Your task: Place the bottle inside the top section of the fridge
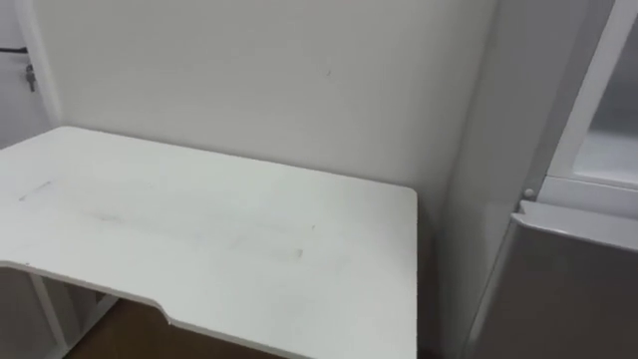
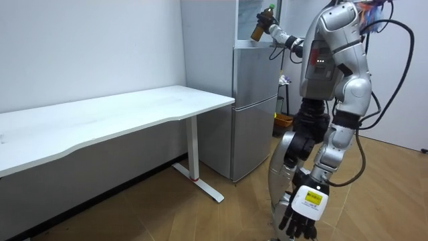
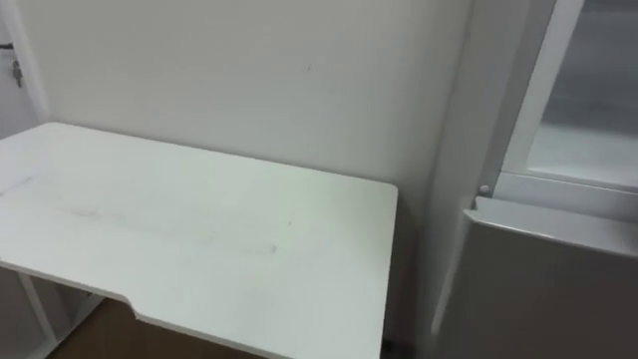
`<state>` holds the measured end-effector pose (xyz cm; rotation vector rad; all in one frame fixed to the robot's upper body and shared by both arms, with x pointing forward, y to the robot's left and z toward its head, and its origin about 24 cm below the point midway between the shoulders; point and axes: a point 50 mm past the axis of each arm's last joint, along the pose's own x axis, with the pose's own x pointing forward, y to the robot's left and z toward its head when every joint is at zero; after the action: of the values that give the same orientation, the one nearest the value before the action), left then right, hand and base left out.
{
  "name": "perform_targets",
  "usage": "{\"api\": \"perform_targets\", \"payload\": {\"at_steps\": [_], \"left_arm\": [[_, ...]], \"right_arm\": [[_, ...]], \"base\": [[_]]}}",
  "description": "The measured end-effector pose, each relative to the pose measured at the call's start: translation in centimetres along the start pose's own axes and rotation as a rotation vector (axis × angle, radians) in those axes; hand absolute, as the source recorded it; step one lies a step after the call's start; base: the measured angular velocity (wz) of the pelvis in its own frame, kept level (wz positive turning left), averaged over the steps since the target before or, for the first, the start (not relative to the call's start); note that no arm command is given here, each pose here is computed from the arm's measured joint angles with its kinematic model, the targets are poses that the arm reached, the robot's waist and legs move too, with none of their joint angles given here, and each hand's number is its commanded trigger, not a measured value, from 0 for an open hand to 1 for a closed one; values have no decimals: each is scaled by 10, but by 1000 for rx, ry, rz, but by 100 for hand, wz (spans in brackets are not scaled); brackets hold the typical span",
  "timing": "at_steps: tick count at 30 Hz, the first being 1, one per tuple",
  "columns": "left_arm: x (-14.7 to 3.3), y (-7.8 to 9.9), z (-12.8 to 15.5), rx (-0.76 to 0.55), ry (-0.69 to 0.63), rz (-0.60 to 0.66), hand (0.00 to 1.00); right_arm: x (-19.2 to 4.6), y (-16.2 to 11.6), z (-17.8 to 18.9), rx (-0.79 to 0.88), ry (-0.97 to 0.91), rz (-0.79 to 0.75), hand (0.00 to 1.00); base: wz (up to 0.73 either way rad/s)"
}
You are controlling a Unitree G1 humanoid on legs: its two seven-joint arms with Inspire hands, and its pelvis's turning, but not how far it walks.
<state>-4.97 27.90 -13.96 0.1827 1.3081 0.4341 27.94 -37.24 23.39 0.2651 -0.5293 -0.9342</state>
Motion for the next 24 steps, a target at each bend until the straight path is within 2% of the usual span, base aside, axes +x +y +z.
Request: {"api": "perform_targets", "payload": {"at_steps": [12, 18, 24], "left_arm": [[1, 4, 12, -2, -49, 12, 0], [1, 5, 11, -3, -47, 14, 0], [-1, 10, 5, 5, -31, 19, 0]], "right_arm": [[6, 32, 19, 39, -42, 38, 100], [9, 33, 23, -6, -65, 56, 100], [13, 26, 0, -92, 5, 51, 100]], "base": [[2], [6], [5]]}}
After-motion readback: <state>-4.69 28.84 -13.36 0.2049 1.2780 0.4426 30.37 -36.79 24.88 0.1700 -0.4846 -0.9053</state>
